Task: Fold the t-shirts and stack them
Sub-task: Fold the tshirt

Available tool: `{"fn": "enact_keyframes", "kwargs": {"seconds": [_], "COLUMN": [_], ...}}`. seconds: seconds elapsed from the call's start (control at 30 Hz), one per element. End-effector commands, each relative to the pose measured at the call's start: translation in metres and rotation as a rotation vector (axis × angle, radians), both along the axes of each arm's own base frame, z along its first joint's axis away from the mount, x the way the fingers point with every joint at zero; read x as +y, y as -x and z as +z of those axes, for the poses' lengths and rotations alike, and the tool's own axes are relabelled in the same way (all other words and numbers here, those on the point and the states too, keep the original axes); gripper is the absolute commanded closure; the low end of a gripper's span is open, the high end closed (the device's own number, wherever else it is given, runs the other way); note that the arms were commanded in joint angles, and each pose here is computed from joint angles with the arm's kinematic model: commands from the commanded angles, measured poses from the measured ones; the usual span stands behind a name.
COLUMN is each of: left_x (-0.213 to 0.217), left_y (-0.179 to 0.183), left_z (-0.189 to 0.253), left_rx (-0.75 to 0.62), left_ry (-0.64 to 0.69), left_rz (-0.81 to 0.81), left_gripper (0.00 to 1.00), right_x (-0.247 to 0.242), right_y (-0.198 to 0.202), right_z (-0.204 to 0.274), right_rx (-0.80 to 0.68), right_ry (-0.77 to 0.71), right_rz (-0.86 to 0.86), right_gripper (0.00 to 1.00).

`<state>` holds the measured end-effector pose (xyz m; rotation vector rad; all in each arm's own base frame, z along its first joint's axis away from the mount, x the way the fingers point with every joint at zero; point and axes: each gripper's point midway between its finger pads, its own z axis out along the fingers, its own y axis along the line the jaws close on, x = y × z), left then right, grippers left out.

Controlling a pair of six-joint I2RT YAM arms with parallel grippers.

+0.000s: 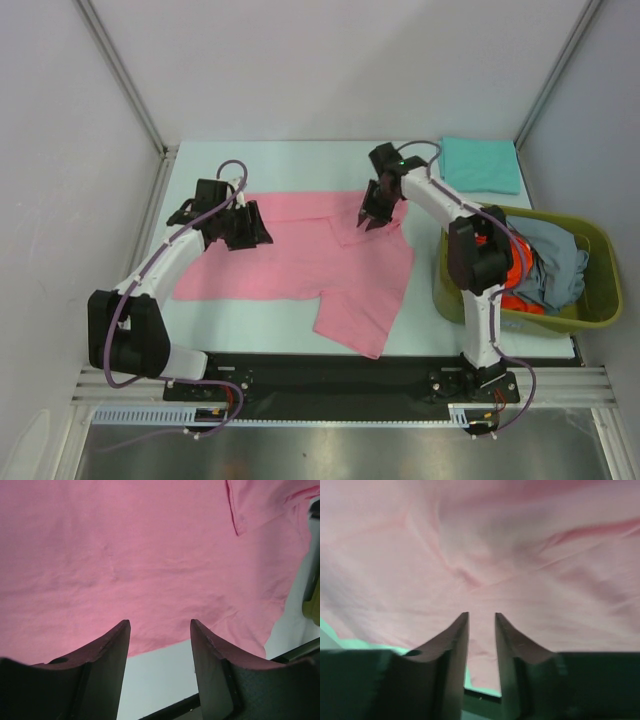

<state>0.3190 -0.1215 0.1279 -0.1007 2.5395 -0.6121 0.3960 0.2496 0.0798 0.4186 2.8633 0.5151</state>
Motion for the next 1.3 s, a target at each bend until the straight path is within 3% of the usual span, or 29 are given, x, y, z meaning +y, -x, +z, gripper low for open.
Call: {"fn": "enact_keyframes", "kwargs": {"seconds": [0.0,0.23,0.4,0.93,1.13,1.23,1.27], "left_x": [-0.007,-0.008,-0.016,-0.032,-0.045,-0.056,-0.061], "left_y": [-0.008,-0.011,-0.012,-0.004,-0.005,-0.005,-0.002], "left_z": [0.014,0.017,0.021,0.025,0.026,0.028,0.027], "left_rx": [-0.056,-0.055,-0.078,-0.085,-0.087,-0.085,-0.084], "left_ry": [0.029,0.038,0.032,0.006,0.03,0.033,0.027], "left_rz": [-0.036,-0.04,-0.092,-0.154,-0.206,-0.238,-0.255], "left_gripper": [0.43,0.44,0.44,0.45,0.48,0.48,0.48], "right_x": [-0.07,-0.106,-0.111,-0.119,-0.119,-0.118,-0.118], "right_y": [-0.038,-0.055,-0.062,-0.05,-0.052,-0.054,-0.054], "right_z": [0.023,0.001,-0.015,-0.03,-0.038,-0.045,-0.045], "right_rx": [-0.102,-0.064,-0.048,-0.004,-0.003,0.008,0.009], "right_ry": [0.117,0.16,0.188,0.217,0.199,0.199,0.197], "right_rz": [-0.069,-0.155,-0.149,-0.143,-0.15,-0.147,-0.146], "right_gripper": [0.71,0.81,0.73,0.67,0.71,0.76,0.81]}}
